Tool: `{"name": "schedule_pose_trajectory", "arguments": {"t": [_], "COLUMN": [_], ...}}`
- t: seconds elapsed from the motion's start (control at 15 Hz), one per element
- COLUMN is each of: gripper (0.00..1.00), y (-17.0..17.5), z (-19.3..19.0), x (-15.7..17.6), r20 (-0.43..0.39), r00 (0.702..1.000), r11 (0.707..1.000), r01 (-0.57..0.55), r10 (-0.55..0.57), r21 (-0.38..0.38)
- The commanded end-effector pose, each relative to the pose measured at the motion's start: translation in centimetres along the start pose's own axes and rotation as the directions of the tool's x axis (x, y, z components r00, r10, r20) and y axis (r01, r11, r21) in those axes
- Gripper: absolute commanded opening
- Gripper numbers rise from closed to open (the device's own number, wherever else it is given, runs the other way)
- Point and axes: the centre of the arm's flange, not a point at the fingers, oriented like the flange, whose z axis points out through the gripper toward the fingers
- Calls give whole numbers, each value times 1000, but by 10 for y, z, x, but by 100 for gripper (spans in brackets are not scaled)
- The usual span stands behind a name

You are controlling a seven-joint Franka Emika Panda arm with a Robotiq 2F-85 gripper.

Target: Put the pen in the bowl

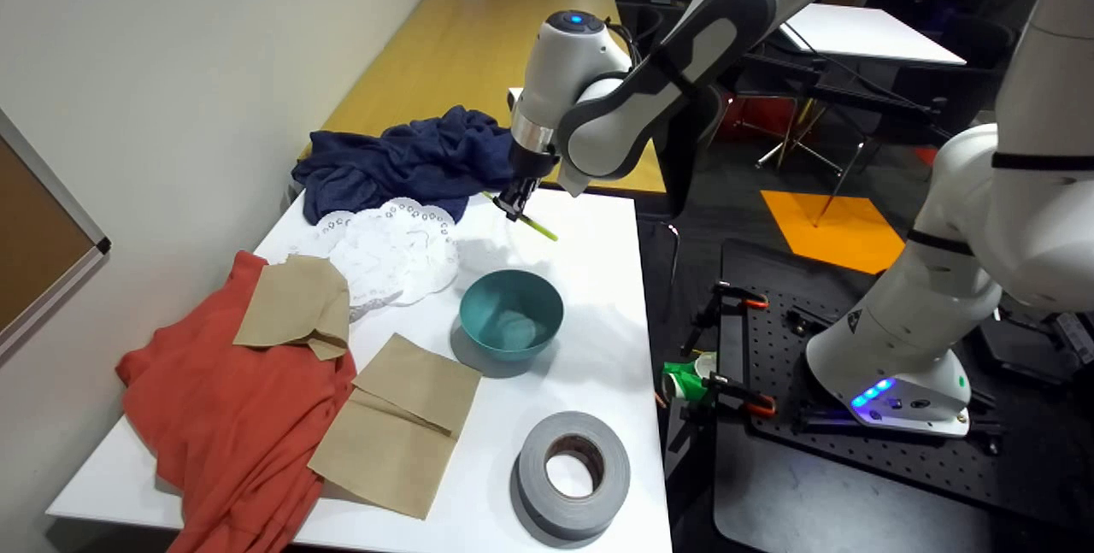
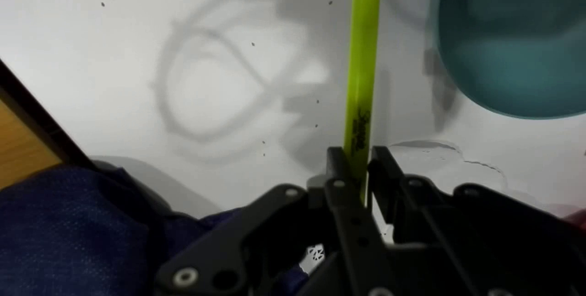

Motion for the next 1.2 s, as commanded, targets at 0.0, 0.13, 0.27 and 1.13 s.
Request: {"name": "schedule_pose_trajectory", "arguments": {"t": [0.0, 0.13, 0.27, 1.13], "gripper": [5, 5, 5, 47], "y": [-29, -45, -60, -72], "z": [-35, -39, -38, -6], "x": [-8, -8, -10, -23], "r20": [-77, -106, -124, -89], "r00": [994, 986, 977, 949], "r11": [996, 987, 973, 917], "r01": [80, 137, 188, 316], "r10": [-77, -127, -172, -303], "r21": [39, 86, 132, 244]}}
